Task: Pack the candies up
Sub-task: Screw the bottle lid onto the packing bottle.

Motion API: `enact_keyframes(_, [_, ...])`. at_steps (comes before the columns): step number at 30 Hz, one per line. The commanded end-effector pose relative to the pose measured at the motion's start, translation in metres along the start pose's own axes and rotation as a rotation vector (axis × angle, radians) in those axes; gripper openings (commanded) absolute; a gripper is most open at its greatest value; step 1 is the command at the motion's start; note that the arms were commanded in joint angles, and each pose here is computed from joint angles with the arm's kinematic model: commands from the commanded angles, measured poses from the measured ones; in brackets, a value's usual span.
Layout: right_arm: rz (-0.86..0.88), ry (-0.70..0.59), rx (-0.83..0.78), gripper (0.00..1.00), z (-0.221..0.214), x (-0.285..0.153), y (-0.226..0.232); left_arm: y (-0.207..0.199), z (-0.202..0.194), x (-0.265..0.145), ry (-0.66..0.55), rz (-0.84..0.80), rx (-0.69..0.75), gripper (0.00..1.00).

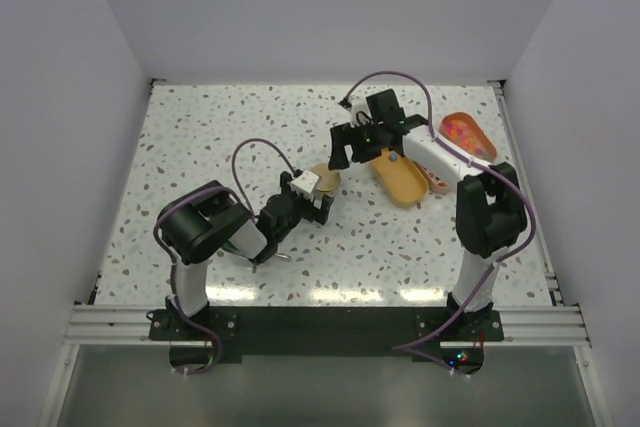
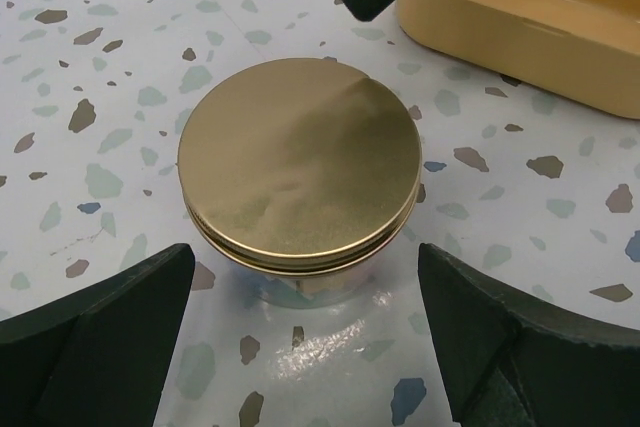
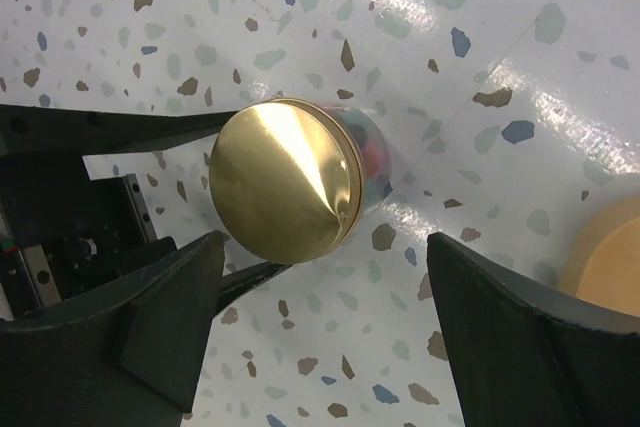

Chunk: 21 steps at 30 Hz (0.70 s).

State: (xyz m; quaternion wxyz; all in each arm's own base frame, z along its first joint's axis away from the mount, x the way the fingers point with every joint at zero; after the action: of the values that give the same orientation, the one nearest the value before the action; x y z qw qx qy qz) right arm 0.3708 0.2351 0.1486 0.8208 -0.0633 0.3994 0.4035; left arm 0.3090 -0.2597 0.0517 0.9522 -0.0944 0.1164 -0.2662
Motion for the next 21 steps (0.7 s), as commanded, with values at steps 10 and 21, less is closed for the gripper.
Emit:
enact_keyframes(10, [0.044,0.022,-0.031,0.83,0.015,0.012,0.000,-0.004,0.026,0.025,-0.155,-0.044,0.011,0.97])
enact_keyframes(21, [0.053,0.050,-0.066,0.63,0.020,0.032,-0.007,-0.009,0.024,0.032,-0.153,-0.071,0.008,0.85])
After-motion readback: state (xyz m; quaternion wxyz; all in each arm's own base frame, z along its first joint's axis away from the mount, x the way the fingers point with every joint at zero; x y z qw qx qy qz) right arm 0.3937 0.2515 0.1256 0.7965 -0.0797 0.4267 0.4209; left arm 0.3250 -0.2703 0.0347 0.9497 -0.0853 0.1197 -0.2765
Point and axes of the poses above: each gripper's point midway between its finger pads, its own x axis out along the fingers, its own y axis along the line the jaws close on, z = x × y, the point moved 4 cm from there along -x, back along the fingers, and after that the axes turned 14 degrees about -x, right-handed, at the moved point
